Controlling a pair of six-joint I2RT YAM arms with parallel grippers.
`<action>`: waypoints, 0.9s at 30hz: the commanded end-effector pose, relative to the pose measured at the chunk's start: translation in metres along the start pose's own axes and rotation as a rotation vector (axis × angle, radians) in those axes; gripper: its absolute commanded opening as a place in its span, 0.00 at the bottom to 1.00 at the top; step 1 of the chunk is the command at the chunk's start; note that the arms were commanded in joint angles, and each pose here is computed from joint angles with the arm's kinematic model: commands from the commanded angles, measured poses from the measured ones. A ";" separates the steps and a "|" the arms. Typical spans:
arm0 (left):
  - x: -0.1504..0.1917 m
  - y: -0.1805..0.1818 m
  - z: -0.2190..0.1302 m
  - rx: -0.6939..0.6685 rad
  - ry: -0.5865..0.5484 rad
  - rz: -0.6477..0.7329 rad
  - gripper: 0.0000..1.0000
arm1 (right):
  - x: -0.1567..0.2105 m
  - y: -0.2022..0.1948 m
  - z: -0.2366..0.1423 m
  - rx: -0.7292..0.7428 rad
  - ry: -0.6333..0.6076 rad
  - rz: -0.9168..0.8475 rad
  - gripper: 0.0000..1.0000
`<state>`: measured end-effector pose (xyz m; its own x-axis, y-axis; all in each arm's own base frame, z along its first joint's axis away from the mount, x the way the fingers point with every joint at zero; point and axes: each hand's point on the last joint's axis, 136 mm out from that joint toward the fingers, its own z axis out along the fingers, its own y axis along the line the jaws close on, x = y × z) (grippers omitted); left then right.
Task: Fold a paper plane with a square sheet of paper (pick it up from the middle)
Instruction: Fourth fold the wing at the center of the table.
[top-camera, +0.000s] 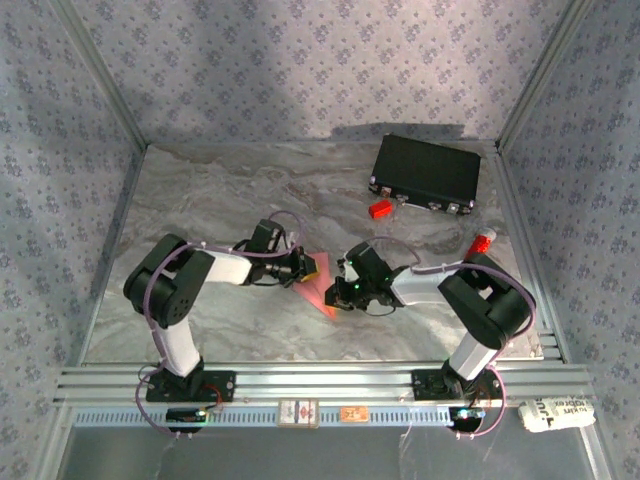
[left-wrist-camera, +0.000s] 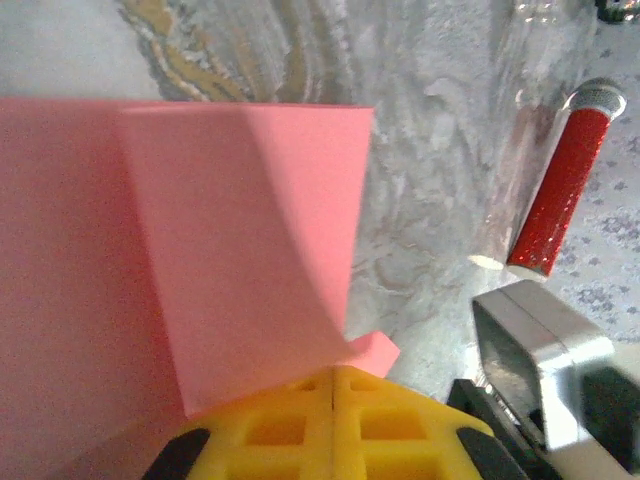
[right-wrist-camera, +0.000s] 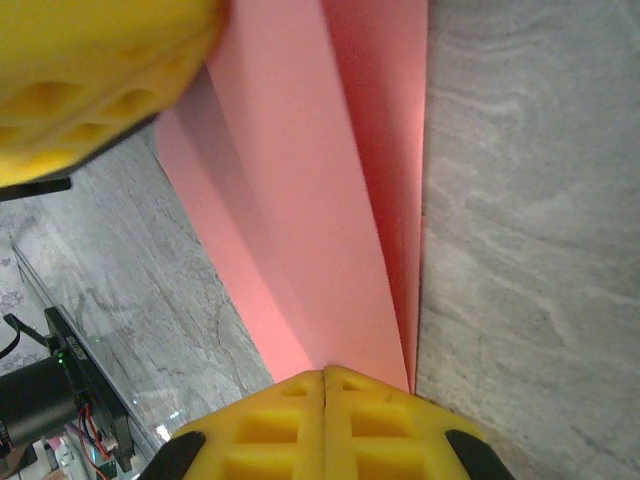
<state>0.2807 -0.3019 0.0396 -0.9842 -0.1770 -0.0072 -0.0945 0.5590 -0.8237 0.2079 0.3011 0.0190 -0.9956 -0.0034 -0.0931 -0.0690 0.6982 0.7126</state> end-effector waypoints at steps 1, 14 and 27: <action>0.009 -0.019 -0.007 0.016 0.009 0.067 0.01 | 0.024 -0.041 0.005 0.114 0.083 0.063 0.00; 0.045 0.030 0.014 -0.173 0.106 0.059 0.00 | 0.023 -0.042 0.004 0.107 0.084 0.068 0.00; 0.044 0.050 0.016 -0.264 0.124 0.034 0.00 | -0.005 0.006 -0.012 -0.001 0.009 -0.006 0.02</action>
<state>0.2421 -0.3148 0.0182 -0.9993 -0.0356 0.0110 -0.0320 0.6671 -0.7443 0.2078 0.2975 0.0222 -0.9963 -0.0145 -0.0843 -0.0709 0.6902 0.7201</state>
